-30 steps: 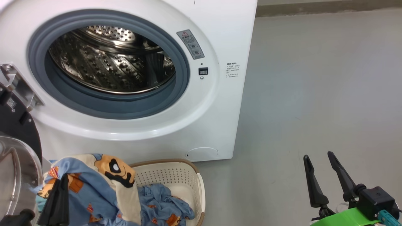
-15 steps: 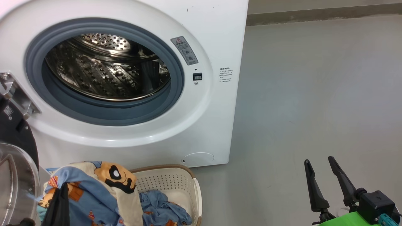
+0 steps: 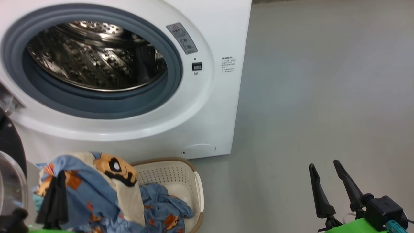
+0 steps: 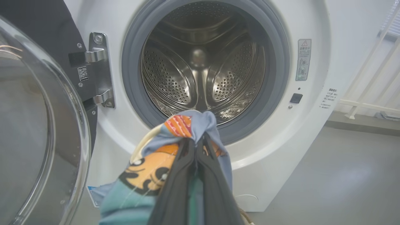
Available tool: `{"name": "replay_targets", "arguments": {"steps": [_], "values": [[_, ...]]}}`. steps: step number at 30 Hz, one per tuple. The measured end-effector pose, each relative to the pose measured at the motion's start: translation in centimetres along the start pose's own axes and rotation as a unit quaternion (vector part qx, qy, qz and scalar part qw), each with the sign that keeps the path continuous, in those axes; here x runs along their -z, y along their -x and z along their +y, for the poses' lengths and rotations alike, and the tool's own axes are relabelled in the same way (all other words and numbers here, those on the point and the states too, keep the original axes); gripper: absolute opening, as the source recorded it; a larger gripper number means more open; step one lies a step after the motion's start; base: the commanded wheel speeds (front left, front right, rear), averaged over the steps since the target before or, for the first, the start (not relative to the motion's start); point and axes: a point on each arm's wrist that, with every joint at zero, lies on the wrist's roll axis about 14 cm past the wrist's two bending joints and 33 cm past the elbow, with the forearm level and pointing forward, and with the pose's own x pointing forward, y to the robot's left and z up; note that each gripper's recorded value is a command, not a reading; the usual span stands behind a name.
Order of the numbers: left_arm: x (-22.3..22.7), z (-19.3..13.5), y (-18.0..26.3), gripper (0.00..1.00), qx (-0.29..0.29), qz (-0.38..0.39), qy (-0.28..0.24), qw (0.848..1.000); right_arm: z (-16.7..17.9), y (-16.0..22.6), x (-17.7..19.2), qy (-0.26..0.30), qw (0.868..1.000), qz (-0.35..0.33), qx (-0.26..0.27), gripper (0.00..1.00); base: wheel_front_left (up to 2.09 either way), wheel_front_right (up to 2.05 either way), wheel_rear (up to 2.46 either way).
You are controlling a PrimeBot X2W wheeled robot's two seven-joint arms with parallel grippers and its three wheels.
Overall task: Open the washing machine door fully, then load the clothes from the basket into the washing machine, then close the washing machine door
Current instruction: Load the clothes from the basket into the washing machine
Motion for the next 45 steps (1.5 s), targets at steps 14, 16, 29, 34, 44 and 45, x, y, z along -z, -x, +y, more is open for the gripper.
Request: {"name": "replay_targets", "arguments": {"steps": [14,16,29,34,44,45], "values": [[-2.1,-0.2,-10.1,0.00,0.043,-0.048,0.007,0.998,-0.3,-1.7,3.1,-0.006,0.999,0.041,0.004,1.00,0.00,0.00,0.00],[-2.5,-0.5,-11.7,0.00,0.053,-0.058,0.008,0.997,-0.5,-1.9,3.4,-0.005,0.999,0.045,0.006,1.00,0.00,0.00,0.00],[2.6,-2.5,-20.3,0.00,0.114,-0.016,0.009,0.993,-2.1,-2.2,6.5,-0.014,0.995,0.088,0.036,1.00,0.00,0.00,0.00],[5.3,-2.8,-23.0,0.00,0.131,0.009,0.008,0.991,-2.4,-2.2,8.2,-0.021,0.993,0.111,0.042,1.00,0.00,0.00,0.00],[11.6,-3.4,-26.9,0.00,0.155,0.080,0.006,0.985,-2.1,-2.3,11.6,-0.038,0.986,0.154,0.044,1.00,0.00,0.00,0.00],[12.1,-3.5,-27.2,0.00,0.158,0.088,0.007,0.984,-2.2,-2.2,11.8,-0.038,0.986,0.158,0.045,1.00,0.00,0.00,0.00]]}}
